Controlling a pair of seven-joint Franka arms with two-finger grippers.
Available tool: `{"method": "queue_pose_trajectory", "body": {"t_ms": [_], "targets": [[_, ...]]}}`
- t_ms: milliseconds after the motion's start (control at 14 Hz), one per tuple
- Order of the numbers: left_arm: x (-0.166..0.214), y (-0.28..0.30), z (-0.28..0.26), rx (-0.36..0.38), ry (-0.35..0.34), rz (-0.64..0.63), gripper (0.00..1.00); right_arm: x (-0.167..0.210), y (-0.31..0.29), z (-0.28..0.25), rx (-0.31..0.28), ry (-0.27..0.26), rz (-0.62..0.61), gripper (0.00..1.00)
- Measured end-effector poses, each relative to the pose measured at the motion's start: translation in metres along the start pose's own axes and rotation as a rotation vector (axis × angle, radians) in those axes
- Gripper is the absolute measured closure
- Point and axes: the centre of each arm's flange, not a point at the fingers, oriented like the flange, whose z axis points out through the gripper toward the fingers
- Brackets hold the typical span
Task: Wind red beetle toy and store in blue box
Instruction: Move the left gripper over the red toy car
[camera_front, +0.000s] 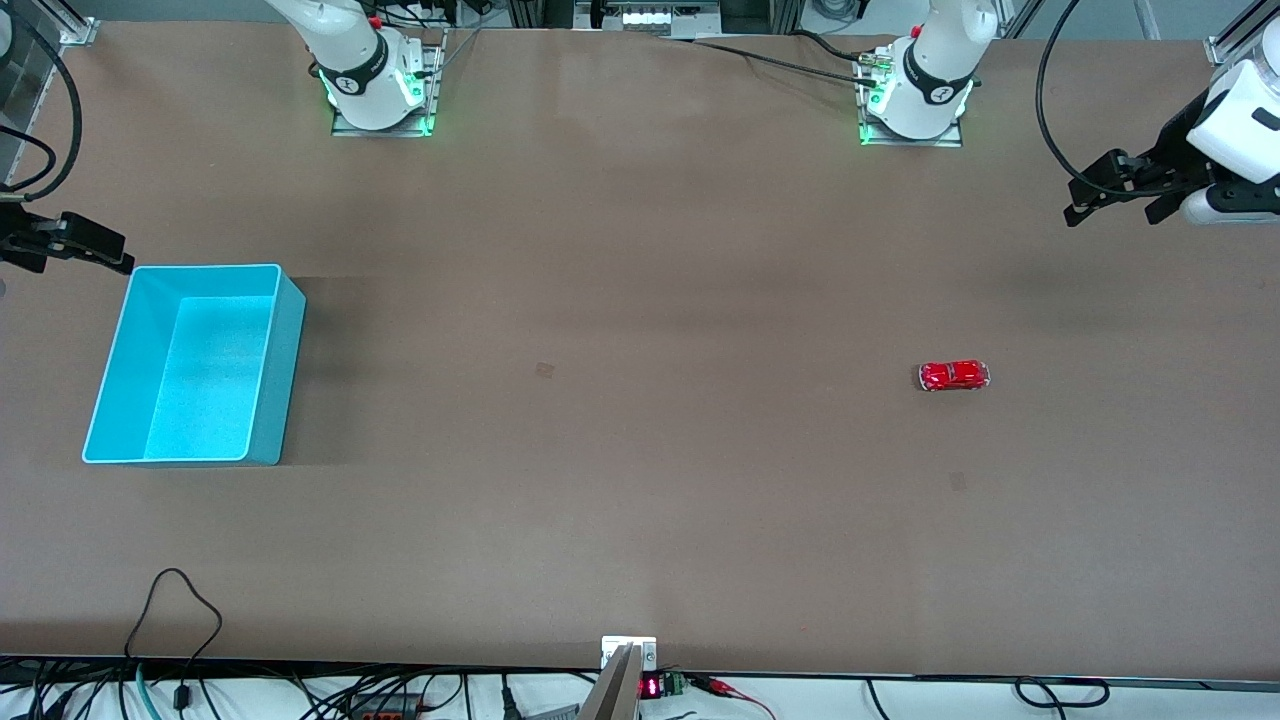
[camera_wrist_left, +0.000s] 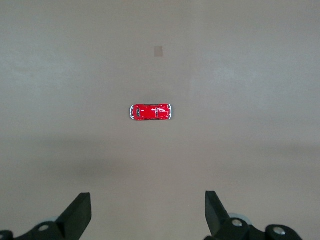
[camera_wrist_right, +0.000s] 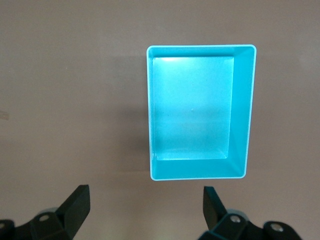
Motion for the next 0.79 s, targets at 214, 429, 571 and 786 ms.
{"method": "queue_pose_trajectory", "body": {"t_ms": [214, 429, 571, 786], "targets": [[-0.002, 0.0, 0.002, 0.001, -0.023, 0.0, 0.0, 0.0, 0.0, 0.0, 0.0, 0.0, 0.0, 0.0], [-0.002, 0.0, 0.014, 0.004, -0.072, 0.004, 0.0, 0.0, 0.0, 0.0, 0.0, 0.0, 0.0, 0.0], [0.005, 0.0, 0.036, 0.005, -0.121, 0.041, 0.0, 0.0, 0.0, 0.0, 0.0, 0.0, 0.0, 0.0], [0.025, -0.002, 0.091, -0.001, -0.221, 0.132, 0.0, 0.0, 0.0, 0.0, 0.0, 0.0, 0.0, 0.0]]}}
